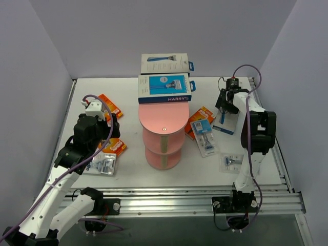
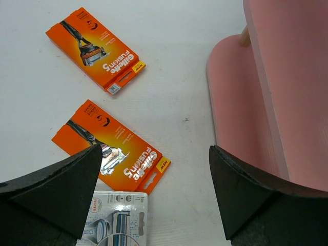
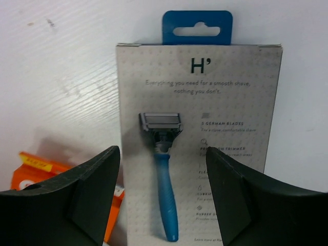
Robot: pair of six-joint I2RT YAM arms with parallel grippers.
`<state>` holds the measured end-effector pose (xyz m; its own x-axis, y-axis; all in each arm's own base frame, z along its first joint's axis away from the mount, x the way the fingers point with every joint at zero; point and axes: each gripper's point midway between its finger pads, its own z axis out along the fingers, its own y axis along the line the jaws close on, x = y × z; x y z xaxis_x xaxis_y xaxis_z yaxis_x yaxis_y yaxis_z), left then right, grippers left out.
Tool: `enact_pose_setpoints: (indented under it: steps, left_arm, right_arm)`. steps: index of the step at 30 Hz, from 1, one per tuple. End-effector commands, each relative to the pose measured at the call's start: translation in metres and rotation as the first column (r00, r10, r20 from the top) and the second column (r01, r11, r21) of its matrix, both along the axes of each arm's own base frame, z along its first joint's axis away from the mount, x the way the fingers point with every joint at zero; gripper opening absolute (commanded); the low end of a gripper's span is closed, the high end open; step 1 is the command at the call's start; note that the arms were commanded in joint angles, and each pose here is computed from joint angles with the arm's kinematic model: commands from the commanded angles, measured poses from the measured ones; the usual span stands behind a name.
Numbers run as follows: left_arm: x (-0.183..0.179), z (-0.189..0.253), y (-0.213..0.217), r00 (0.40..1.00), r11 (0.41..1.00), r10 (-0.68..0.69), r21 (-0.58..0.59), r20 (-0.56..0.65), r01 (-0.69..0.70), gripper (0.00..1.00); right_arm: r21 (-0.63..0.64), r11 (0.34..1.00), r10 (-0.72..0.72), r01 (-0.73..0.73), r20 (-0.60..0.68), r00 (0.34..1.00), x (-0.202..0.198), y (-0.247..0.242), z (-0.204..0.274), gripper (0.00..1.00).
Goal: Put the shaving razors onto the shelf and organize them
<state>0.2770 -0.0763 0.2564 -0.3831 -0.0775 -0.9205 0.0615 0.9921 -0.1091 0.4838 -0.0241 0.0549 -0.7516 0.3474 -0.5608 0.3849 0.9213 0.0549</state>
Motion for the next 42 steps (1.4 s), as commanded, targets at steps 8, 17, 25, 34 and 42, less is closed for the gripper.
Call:
enact_pose_setpoints:
  steps: [8,17,25,34,42]
  left_arm:
    - [0.003,0.009,-0.004,1.000,1.000,-0.016,-0.020,0.020,0.016,0.94]
    - [0.003,0.008,-0.006,1.000,0.999,-0.025,-0.026,0.018,0.026,0.94]
    - [0.003,0.007,-0.006,0.999,0.999,-0.028,-0.026,0.015,0.028,0.94]
    - [0.005,0.007,-0.005,1.000,1.000,-0.022,-0.021,0.012,0.022,0.94]
    - [0.003,0.010,0.001,1.000,1.000,0.000,-0.019,0.024,0.000,0.94]
  right_arm:
    - [-0.120,0.992,-0.061,0.042,-0.161,0.985,-0.008,-0.023,-0.038,0.60]
    - [-0.039,0.990,-0.141,0.137,-0.160,0.977,-0.006,-0.055,-0.052,0.53]
    - [0.007,0.979,-0.202,0.205,-0.152,0.968,-0.006,-0.085,-0.058,0.51]
    - [0.129,0.970,-0.199,0.207,-0.075,0.977,0.017,-0.074,-0.034,0.52]
    - [0.139,0.969,-0.212,0.206,0.031,0.977,0.005,-0.080,0.024,0.70]
